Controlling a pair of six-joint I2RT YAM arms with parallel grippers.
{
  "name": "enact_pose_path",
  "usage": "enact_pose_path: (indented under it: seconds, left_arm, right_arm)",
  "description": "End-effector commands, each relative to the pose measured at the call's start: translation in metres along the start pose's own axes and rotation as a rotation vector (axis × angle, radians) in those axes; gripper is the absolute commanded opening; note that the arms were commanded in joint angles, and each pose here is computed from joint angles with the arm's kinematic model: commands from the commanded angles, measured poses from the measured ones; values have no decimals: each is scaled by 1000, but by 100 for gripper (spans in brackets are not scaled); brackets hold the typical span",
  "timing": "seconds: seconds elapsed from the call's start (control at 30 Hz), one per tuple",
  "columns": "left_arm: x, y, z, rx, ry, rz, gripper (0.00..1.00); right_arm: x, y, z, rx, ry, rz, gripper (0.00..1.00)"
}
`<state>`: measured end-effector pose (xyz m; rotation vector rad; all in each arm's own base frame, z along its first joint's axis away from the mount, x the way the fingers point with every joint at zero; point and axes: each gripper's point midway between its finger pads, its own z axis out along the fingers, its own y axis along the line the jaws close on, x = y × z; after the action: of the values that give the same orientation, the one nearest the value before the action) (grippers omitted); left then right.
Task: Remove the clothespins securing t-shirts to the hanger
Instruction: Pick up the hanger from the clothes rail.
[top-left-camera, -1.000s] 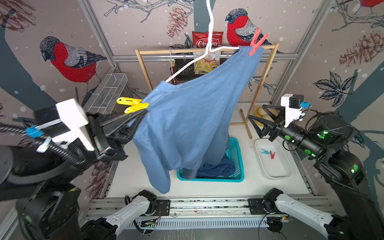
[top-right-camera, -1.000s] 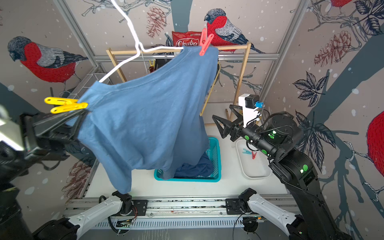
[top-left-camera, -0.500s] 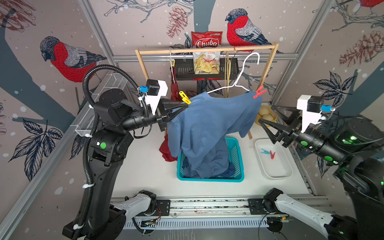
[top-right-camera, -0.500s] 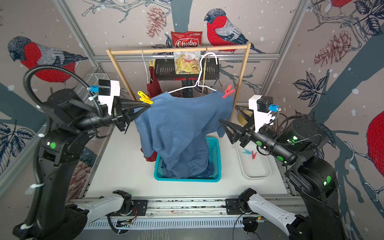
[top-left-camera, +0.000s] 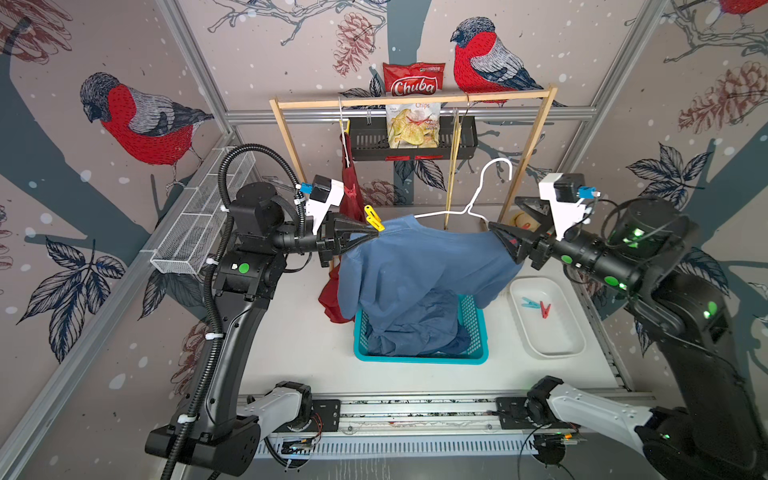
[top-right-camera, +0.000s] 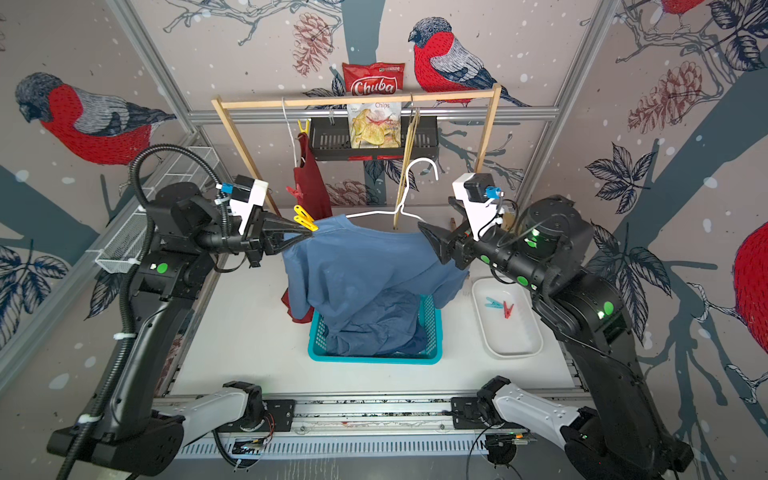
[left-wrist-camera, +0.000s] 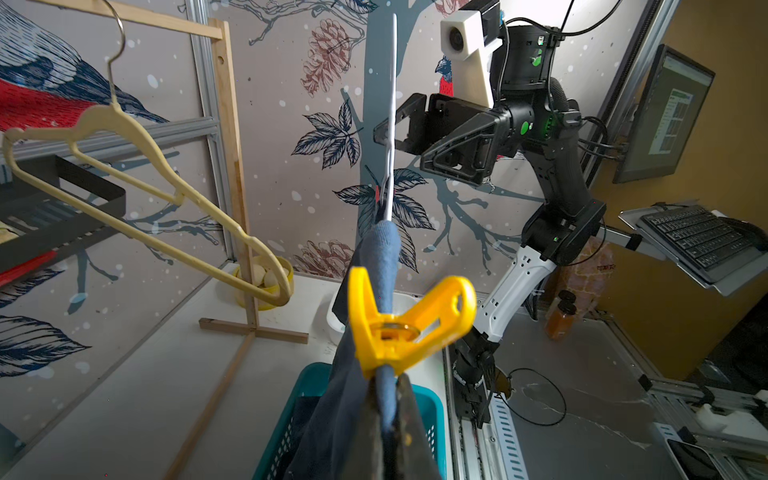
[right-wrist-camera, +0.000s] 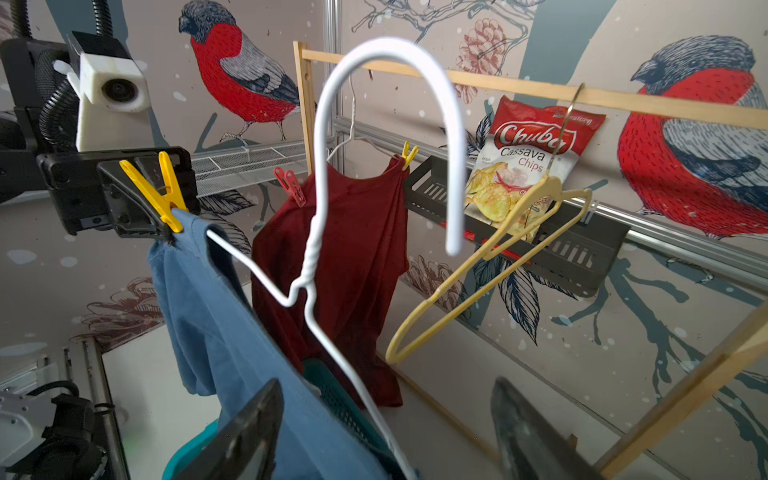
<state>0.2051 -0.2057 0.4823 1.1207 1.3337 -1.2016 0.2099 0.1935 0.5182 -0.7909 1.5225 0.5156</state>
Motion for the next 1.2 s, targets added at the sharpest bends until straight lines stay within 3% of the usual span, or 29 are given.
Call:
enact_pose_path:
  seconds: [0.0,0.13,0.33,0.5,0.63,0.9,0.97,1.07,1.13,1.17]
  left_arm:
    - [0,-9,-2,51,-14,78,0]
    - [5,-9,-4,56,-13,76,0]
    - [4,-11,-4,67,-13,81,0]
    - [7,-13,-5,62,-12,78,0]
    - [10,-15,-6,49,-12,84,0]
    - [18,-28,-10,21,-11,143,1]
    - [19,-28,-12,-11,-6,168,26]
    - [15,-20,-14,-93,8,147,53]
    - [13,-18,-16,-113,23,139,65]
    - [11,-17,-17,-128,30,142,80]
  right_arm:
    - [-2,7,15,-61,-7,-51,78]
    - [17,14,36,-120,56,-44,77]
    - [35,21,51,-180,98,-45,56]
    - [36,29,51,-222,67,-64,32]
    - [31,31,47,-235,41,-108,2]
    - [27,48,35,-328,9,-172,0]
    - [28,51,32,-346,8,-179,0]
    - [32,53,31,-358,23,-185,0]
    - [35,55,30,-370,31,-188,0]
    - [36,57,29,-378,33,-189,0]
